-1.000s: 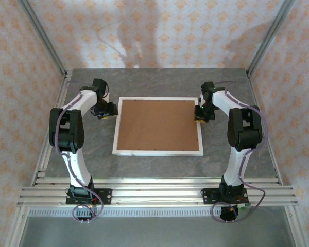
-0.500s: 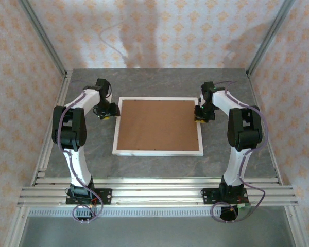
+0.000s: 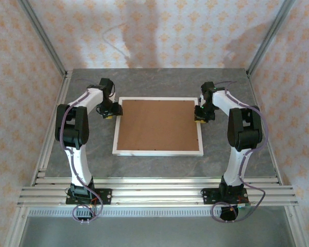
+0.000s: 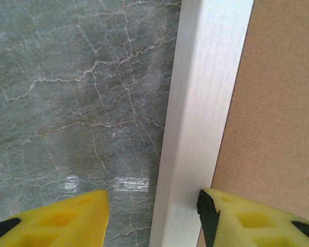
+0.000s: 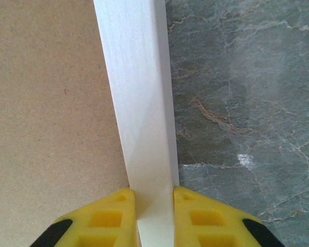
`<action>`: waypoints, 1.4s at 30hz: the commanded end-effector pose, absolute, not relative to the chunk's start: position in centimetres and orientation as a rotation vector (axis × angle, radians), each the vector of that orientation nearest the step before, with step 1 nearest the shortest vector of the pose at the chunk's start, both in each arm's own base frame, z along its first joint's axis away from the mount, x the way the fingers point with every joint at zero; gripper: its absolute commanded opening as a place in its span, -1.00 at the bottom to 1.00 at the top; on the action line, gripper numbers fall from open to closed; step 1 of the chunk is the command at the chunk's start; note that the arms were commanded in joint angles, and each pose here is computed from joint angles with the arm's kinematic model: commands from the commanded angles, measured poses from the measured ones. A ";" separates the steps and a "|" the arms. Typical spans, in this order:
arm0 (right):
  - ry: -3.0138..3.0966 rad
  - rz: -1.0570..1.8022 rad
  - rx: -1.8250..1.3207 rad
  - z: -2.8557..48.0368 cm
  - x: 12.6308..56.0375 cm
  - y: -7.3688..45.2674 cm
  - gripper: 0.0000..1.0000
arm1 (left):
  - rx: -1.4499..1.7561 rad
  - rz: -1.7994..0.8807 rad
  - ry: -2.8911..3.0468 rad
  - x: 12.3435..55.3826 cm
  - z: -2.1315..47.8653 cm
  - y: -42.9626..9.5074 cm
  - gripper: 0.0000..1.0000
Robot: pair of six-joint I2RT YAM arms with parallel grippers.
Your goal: Put the photo into the frame
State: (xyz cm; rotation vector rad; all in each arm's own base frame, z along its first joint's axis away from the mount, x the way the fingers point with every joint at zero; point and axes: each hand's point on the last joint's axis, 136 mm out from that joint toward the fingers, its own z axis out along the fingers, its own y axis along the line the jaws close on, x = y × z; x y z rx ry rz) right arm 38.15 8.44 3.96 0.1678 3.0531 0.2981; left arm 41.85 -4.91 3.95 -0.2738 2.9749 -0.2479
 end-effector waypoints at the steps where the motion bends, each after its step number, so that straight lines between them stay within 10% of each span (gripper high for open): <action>1: 3.123 0.256 0.203 1.6 36.7 7.9 -0.63 | -0.274 -0.174 3.053 40.2 2.4 -4.5 0.04; 25: 3.099 0.298 0.217 2.3 37.8 8.4 -0.64 | -0.305 -0.350 3.159 36.5 -2.8 -10.5 0.03; 42: 3.098 0.165 0.241 2.8 37.6 6.8 -0.65 | -0.246 -0.181 2.953 40.1 8.9 -7.2 0.52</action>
